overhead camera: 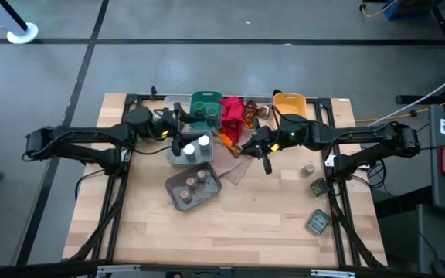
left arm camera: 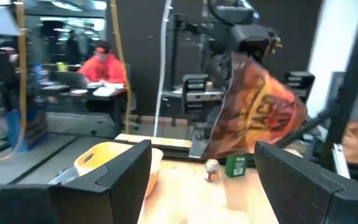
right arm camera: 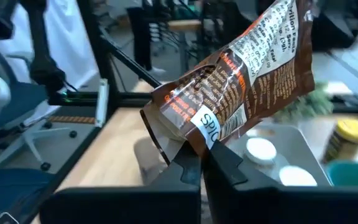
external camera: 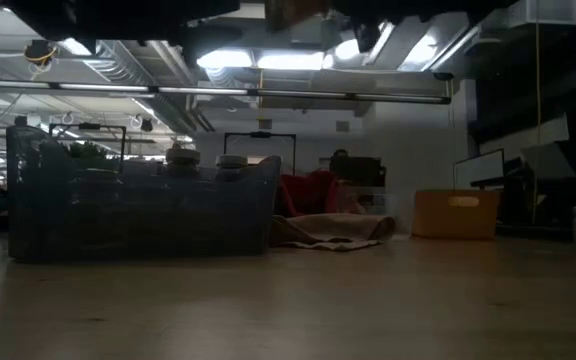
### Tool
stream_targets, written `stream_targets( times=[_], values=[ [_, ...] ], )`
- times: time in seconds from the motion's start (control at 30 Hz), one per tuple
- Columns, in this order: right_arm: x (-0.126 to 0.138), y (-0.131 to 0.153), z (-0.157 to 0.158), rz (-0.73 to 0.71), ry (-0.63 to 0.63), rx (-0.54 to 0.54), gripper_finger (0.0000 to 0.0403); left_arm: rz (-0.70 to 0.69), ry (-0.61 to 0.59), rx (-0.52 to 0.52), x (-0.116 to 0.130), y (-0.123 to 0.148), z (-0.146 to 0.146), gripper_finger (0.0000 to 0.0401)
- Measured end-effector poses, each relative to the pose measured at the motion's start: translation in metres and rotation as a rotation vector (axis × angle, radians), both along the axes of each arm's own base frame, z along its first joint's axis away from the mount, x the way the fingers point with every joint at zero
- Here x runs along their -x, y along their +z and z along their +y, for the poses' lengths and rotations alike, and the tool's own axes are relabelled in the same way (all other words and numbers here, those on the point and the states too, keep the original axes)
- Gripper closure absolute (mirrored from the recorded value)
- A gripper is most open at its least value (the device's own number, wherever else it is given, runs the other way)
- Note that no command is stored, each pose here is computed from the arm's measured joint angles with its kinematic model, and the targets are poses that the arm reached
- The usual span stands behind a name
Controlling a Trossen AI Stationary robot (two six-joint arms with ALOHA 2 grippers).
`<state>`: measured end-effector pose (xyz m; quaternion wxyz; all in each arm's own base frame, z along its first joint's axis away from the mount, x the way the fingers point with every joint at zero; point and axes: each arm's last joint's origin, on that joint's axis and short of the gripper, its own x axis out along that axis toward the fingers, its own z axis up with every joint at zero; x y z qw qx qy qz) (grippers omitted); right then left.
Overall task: Sort spices by type
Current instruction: Put the orange seasoning pack into the right transparent bin
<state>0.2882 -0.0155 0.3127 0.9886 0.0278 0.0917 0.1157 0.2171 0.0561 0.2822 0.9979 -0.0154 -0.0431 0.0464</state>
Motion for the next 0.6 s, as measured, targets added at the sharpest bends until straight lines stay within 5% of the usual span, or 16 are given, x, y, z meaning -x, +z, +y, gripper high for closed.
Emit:
stream_targets(
  times=[0.6],
  values=[
    [0.000, 0.002, 0.000, -0.026, 0.016, 0.007, 0.0396, 0.036, -0.322, -0.101, -0.073, 0.019, 0.012, 0.0132]
  ],
)
